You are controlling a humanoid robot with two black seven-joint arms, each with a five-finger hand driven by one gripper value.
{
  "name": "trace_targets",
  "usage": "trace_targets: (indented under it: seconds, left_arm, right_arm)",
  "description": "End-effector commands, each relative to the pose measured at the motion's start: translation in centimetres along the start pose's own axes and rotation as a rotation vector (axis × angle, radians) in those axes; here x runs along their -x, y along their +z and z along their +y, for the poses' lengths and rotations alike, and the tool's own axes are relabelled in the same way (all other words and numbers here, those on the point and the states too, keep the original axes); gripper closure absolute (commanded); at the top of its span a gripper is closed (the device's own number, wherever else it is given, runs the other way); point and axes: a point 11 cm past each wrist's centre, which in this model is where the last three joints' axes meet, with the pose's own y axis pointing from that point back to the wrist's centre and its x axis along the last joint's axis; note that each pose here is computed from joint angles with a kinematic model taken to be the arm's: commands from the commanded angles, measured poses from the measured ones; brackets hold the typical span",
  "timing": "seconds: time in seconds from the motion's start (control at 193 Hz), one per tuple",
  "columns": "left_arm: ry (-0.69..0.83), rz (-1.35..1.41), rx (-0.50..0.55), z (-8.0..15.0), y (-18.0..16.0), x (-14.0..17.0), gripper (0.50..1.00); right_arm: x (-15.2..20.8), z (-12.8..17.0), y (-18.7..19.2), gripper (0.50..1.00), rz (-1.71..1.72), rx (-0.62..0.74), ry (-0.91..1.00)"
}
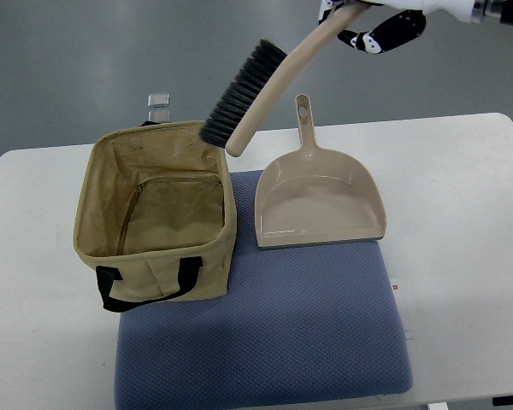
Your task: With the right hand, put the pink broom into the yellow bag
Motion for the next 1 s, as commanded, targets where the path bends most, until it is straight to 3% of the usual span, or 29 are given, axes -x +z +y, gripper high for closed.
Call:
trace_targets:
  seconds: [0.0, 0.254, 0.518, 0.524, 0.544, 0.555, 0.581, 0.798, 0.995]
  left_arm:
    - [0.0, 0.0, 0.0, 0.0, 0.0, 0.0, 0.5]
    - [0.0, 0.0, 0.0, 0.0, 0.0, 0.0, 0.5]
    - [0.0, 0.0, 0.0, 0.0, 0.0, 0.0, 0.5]
    - [0.0, 0.0, 0.0, 0.0, 0.0, 0.0, 0.5]
    - [0.0, 0.0, 0.0, 0.0, 0.0, 0.0, 0.5]
    - [0.0, 0.0, 0.0, 0.0, 0.0, 0.0, 0.5]
    - [0.0, 0.0, 0.0, 0.0, 0.0, 0.0, 0.5]
    - [0.0, 0.0, 0.0, 0.0, 0.0, 0.0, 0.5]
    - [0.0, 0.0, 0.0, 0.0, 0.0, 0.0, 0.5]
  right_arm:
    - [-0.7, -3.0, -2.2, 1.0, 0.019, -0.044, 0.006]
    - [0.4, -9.3, -6.4, 1.0, 0.08, -0.13, -0.028]
    - [2.7, -12.6, -10.5, 0.998, 0.093, -0.194, -0.061]
    - [2.8, -12.7, -10.6, 0.961, 0.091, -0.197, -0.062]
    - [3.1, -12.9, -10.9, 0.904, 0.086, -0.203, -0.065]
    - [3.1, -12.9, -10.9, 0.904, 0.086, -0.203, -0.065]
    - [3.3, -13.0, -11.2, 0.849, 0.083, -0.21, -0.067]
    - [4.9, -13.4, -11.2, 0.634, 0.047, -0.209, -0.085]
    - [4.6, -13.6, -10.4, 0.621, 0.004, -0.184, -0.065]
